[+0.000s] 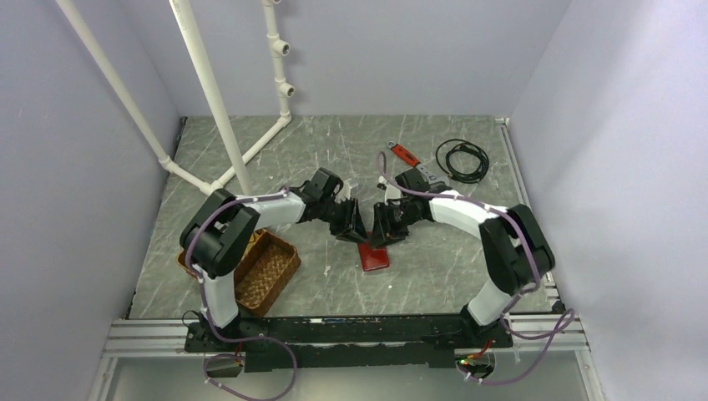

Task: Put the credit cards into the card holder
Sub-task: Close the card holder at the center of the board, then move the card holder to the center of the board.

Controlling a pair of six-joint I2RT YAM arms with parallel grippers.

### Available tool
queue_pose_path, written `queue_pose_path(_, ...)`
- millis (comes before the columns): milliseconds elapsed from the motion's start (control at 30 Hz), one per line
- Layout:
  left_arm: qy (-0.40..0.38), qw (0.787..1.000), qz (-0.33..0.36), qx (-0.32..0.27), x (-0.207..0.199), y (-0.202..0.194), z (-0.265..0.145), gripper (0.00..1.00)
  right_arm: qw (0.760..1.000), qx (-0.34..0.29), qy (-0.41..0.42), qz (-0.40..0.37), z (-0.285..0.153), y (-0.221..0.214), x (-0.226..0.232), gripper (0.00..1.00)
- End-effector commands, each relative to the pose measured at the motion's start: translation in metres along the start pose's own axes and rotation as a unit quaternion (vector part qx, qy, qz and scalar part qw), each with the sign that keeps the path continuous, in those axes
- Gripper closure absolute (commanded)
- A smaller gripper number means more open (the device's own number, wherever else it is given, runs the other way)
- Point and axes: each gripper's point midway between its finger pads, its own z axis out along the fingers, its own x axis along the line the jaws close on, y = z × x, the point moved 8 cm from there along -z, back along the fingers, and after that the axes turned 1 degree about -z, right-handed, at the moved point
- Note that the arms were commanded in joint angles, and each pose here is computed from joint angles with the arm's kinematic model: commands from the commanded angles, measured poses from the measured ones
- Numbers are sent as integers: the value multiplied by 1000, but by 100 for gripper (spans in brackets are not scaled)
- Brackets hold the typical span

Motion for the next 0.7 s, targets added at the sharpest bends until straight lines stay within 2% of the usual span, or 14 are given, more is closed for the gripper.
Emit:
queue_pose_path(0,2,996,70,-51,-41,15,-49,60,990,-89,-82,-79,-28,9,9,55)
queue_pose_path(67,7,993,91,-69,-52,14,-67,56,982,-124,-98,-106,-36,10,28,44)
queue_pose_path(167,8,990,109,-91,-62,6,-90,52,969,-167,-141,-112,-39,10,42,34)
queue_pose_path(200,9,989,114,-98,-64,2,-97,50,960,-181,-181,-111,-37,8,43,22)
queue_pose_path(233,8,986,123,-113,-69,-3,-108,47,952,-190,-217,-106,-34,8,42,3)
queue_pose_path(300,13,982,131,-136,-72,-13,-123,44,927,-202,-308,-73,-27,5,38,0)
queue_pose_path(333,18,980,134,-148,-74,-18,-130,43,923,-202,-323,-61,-21,4,38,0)
queue_pose_path(433,35,971,142,-188,-78,-31,-154,40,928,-198,-310,-51,-3,2,41,0)
queue_pose_path(533,41,964,144,-222,-79,-43,-171,37,922,-175,-340,-58,16,2,36,0)
queue_pose_path(667,37,961,144,-233,-79,-55,-181,37,924,-152,-344,-60,33,2,30,2)
